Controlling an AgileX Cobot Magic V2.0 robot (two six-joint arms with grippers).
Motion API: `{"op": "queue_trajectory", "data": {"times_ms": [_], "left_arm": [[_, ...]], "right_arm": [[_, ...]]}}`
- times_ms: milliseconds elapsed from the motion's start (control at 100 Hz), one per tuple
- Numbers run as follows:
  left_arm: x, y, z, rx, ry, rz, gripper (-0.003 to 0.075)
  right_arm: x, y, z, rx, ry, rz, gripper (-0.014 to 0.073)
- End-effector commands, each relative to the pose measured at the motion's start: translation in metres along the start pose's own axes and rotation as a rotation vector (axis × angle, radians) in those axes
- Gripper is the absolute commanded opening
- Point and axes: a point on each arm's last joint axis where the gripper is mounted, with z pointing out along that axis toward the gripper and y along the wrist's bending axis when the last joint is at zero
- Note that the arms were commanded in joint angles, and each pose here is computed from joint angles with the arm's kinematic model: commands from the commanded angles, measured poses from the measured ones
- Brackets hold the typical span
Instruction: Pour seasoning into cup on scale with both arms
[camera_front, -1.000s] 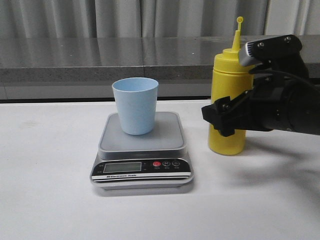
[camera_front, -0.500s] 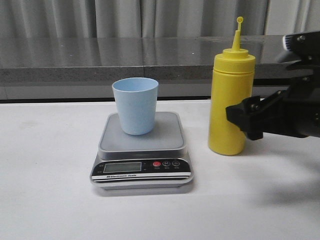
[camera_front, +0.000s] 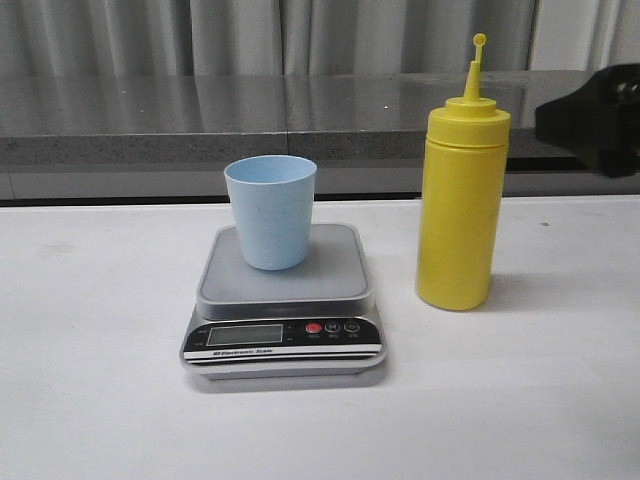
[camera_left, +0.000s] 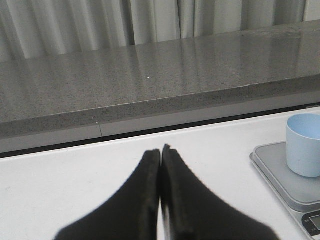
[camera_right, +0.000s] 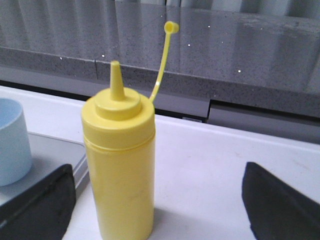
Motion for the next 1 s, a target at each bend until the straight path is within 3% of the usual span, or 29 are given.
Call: {"op": "queue_trajectory", "data": {"times_ms": [0, 500, 620, 760, 990], "left_arm": [[-0.015, 0.0, -0.001, -0.003, -0.095, -0.005, -0.0018], [-0.015, 0.0, -0.001, -0.003, -0.095, -0.005, -0.0018], [-0.015, 0.0, -0.001, -0.003, -0.095, -0.005, -0.0018], [-0.015, 0.0, -0.001, -0.003, -0.095, -0.005, -0.0018], [-0.015, 0.0, -0.001, -0.003, -0.095, -0.005, -0.0018]], "right_arm": [[-0.025, 0.0, -0.015, -0.002, -0.102, -0.009, 0.0664], [-0.057, -0.001, -0.108, -0.039, -0.195, -0.042, 0.0663], [-0.055, -0.001, -0.121, -0.047, -0.184, -0.042, 0.0617], [-0.052, -0.001, -0.129, -0.053, -0.166, -0.043, 0.045], [-0.052, -0.001, -0.13, -0.053, -0.17, -0.043, 0.003]]}}
